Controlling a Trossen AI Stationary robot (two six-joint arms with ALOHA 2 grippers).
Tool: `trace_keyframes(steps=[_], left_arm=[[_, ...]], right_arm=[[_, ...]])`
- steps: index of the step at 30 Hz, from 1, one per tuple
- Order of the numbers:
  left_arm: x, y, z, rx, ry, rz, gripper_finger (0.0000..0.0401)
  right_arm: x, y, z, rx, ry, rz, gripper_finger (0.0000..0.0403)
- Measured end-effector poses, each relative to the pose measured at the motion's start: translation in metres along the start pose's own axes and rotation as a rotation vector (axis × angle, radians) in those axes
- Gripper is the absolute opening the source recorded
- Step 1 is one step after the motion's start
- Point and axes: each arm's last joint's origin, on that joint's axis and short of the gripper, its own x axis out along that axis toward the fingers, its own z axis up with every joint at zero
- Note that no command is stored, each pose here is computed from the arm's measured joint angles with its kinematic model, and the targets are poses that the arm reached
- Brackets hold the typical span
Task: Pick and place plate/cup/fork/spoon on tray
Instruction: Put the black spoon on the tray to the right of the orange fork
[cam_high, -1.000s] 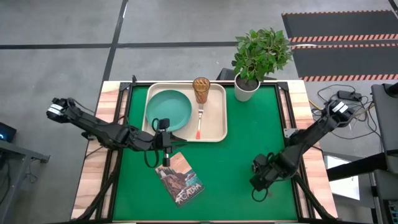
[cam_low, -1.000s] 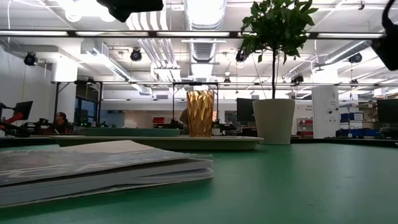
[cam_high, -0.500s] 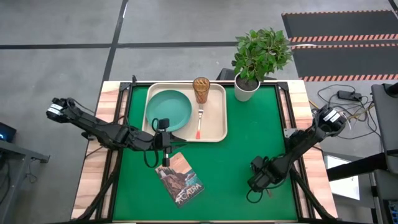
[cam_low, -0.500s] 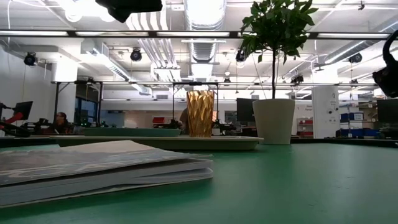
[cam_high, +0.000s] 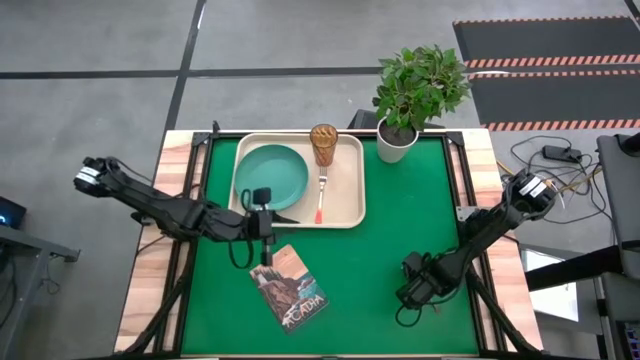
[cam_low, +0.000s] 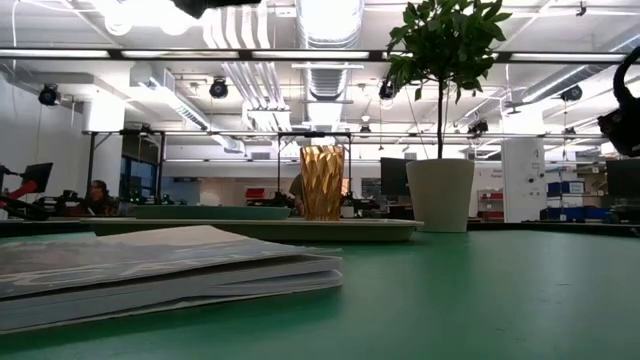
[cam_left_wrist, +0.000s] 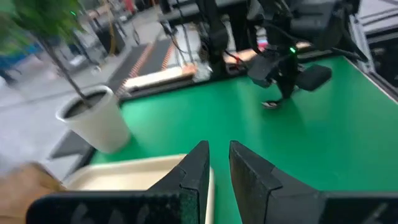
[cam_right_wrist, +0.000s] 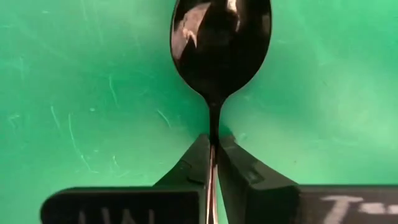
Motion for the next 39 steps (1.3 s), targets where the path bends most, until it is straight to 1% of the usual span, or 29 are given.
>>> trace_keyframes(steps=[2, 6, 10, 13, 16, 19, 22, 26, 30, 32, 35, 39], left_arm=[[-0.005, 0.004, 0.006, 0.023, -0.028, 0.021, 0.0044], [-0.015, 0.009, 0.005, 0.049, -0.049, 0.024, 0.0044], [-0.023, 0.013, 0.001, 0.043, -0.064, 0.024, 0.0044], [-0.028, 0.015, -0.004, 0.043, -0.065, 0.024, 0.0044], [-0.032, 0.017, -0.007, 0.040, -0.070, 0.024, 0.0044], [-0.037, 0.019, -0.005, 0.028, -0.091, 0.027, 0.0044], [-0.039, 0.021, -0.004, 0.024, -0.099, 0.028, 0.0044], [-0.041, 0.022, -0.003, 0.020, -0.106, 0.029, 0.0044], [-0.041, 0.022, -0.003, 0.020, -0.106, 0.029, 0.0044], [-0.040, 0.022, -0.004, 0.035, -0.104, 0.029, 0.0044], [-0.040, 0.022, -0.004, 0.042, -0.100, 0.027, 0.0044], [-0.040, 0.021, -0.008, 0.061, -0.062, 0.021, 0.0044]], right_arm=[[-0.007, 0.001, -0.001, 0.017, 0.005, 0.011, 0.0010], [-0.037, 0.013, 0.000, 0.099, 0.014, 0.123, 0.0010], [-0.068, 0.033, 0.010, 0.168, -0.073, 0.254, 0.0009], [-0.093, 0.049, 0.029, 0.233, -0.145, 0.336, 0.0009], [-0.112, 0.063, 0.054, 0.208, -0.195, 0.378, 0.0011], [-0.130, 0.073, 0.079, 0.171, -0.241, 0.423, 0.0011], [-0.143, 0.080, 0.106, 0.131, -0.284, 0.442, 0.0011], [-0.155, 0.082, 0.146, 0.117, -0.309, 0.455, 0.0011], [-0.160, 0.080, 0.188, 0.114, -0.282, 0.473, 0.0011], [-0.158, 0.079, 0.207, 0.139, -0.255, 0.475, 0.0011], [-0.154, 0.073, 0.235, 0.170, -0.219, 0.445, 0.0011], [-0.145, 0.065, 0.260, 0.237, -0.181, 0.348, 0.0011]])
